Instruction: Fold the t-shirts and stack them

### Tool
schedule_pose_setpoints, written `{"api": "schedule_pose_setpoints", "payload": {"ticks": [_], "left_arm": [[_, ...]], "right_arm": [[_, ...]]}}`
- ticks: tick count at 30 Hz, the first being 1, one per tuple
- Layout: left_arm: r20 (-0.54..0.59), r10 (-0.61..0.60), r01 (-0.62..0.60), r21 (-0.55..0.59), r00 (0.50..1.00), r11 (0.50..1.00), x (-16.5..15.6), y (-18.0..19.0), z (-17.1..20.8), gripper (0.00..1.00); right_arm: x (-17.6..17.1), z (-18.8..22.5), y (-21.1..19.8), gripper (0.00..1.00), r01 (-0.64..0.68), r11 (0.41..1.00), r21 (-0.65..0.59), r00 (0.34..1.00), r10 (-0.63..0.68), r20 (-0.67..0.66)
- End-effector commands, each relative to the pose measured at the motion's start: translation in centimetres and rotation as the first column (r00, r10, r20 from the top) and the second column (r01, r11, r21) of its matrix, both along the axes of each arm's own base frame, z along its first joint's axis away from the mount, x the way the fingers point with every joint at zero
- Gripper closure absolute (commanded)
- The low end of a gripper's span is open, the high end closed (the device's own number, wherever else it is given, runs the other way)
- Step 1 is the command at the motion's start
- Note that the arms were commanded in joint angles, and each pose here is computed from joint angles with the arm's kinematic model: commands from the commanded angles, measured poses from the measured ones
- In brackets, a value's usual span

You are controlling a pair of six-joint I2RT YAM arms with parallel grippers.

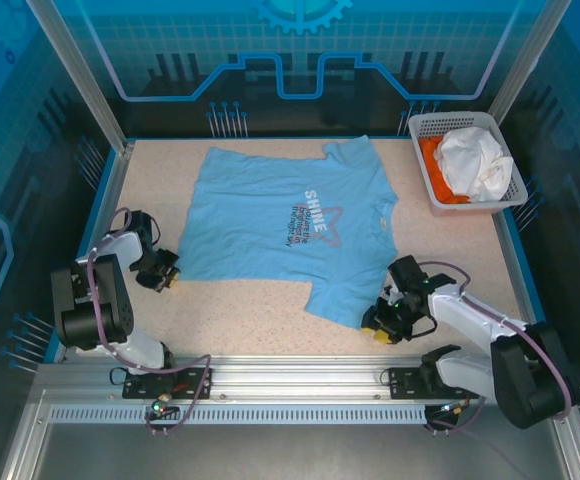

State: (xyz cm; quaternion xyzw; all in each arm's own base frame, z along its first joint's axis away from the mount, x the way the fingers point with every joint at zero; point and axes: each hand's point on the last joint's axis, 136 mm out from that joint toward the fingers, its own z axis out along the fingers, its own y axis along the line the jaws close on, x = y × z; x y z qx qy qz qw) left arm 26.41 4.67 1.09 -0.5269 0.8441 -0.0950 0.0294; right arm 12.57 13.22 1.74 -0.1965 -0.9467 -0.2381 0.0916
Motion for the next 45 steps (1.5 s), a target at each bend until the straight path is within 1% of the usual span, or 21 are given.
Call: {"api": "schedule_pose_setpoints", "payload": {"ticks": [1, 3, 6, 8, 13, 22, 29, 32, 35, 36, 39, 41, 43, 45], "left_arm": [[0.042, -0.024, 0.025, -0.022, 0.999, 0.999, 1.1, -0.4, -0.5, 0.94], [0.047, -0.026, 0.027, -0.022, 0.999, 0.999, 1.2, -0.4, -0.4, 0.95], [0.047, -0.029, 0.031, -0.023, 0.998, 0.999, 1.1, -0.5, -0.4, 0.99], [0.049, -0.032, 0.033, -0.020, 0.998, 0.999, 1.1, -0.4, -0.2, 1.00], [0.053, -0.037, 0.038, -0.017, 0.998, 0.999, 1.0, -0.5, -0.1, 1.00], [0.055, -0.038, 0.039, -0.024, 0.998, 0.999, 1.2, -0.5, -0.1, 1.00], [0.050, -0.040, 0.042, -0.038, 0.998, 0.998, 1.3, -0.8, -0.5, 1.00], [0.044, -0.042, 0.044, -0.040, 0.998, 0.998, 1.3, -0.8, -0.5, 1.00], [0.043, -0.043, 0.045, -0.037, 0.998, 0.998, 1.3, -0.8, -0.3, 1.00], [0.042, -0.046, 0.047, -0.035, 0.998, 0.998, 1.2, -0.8, -0.3, 1.00], [0.022, -0.073, 0.073, -0.013, 0.997, 0.997, 0.8, -1.1, -0.2, 1.00], [-0.015, -0.107, 0.107, 0.014, 0.994, 0.994, 0.2, -1.3, -0.1, 1.00], [-0.051, -0.130, 0.132, 0.030, 0.990, 0.991, -0.4, -1.6, 0.1, 1.00], [-0.061, -0.142, 0.144, 0.030, 0.988, 0.989, -1.0, -2.0, 0.3, 1.00]], "right_arm": [[1.5, 0.5, 0.6, 0.62, -0.027, 1.000, 0.004, 0.999, 0.027, 0.048], [1.7, 0.3, 0.6, 0.63, -0.031, 1.000, -0.005, 0.999, 0.031, 0.043], [1.9, 0.1, 0.8, 0.65, -0.041, 0.999, -0.006, 0.999, 0.042, 0.032], [2.1, 0.0, 0.9, 0.67, -0.049, 0.999, -0.008, 0.998, 0.050, 0.031], [2.8, 0.1, 1.3, 0.71, -0.062, 0.998, 0.002, 0.997, 0.062, 0.039], [3.1, 0.8, 1.8, 0.73, -0.070, 0.998, 0.005, 0.996, 0.070, 0.055], [2.8, -0.2, 0.9, 0.74, -0.061, 0.997, -0.052, 0.998, 0.062, 0.030], [2.6, -0.7, 0.9, 0.80, -0.062, 0.996, -0.060, 0.998, 0.063, -0.001], [2.4, -0.5, 0.8, 0.83, -0.061, 0.996, -0.060, 0.998, 0.061, -0.003], [2.3, -0.4, 0.7, 0.85, -0.063, 0.996, -0.067, 0.998, 0.062, -0.004], [1.1, -0.2, -0.4, 1.00, -0.063, 0.992, -0.114, 0.998, 0.060, -0.030], [-0.5, -0.5, -1.3, 1.00, -0.061, 0.987, -0.147, 0.995, 0.050, -0.082], [-1.5, -0.5, -1.1, 1.00, -0.058, 0.991, -0.124, 0.993, 0.045, -0.107], [-2.1, -0.2, -1.2, 1.00, -0.048, 0.990, -0.136, 0.992, 0.032, -0.118]]}}
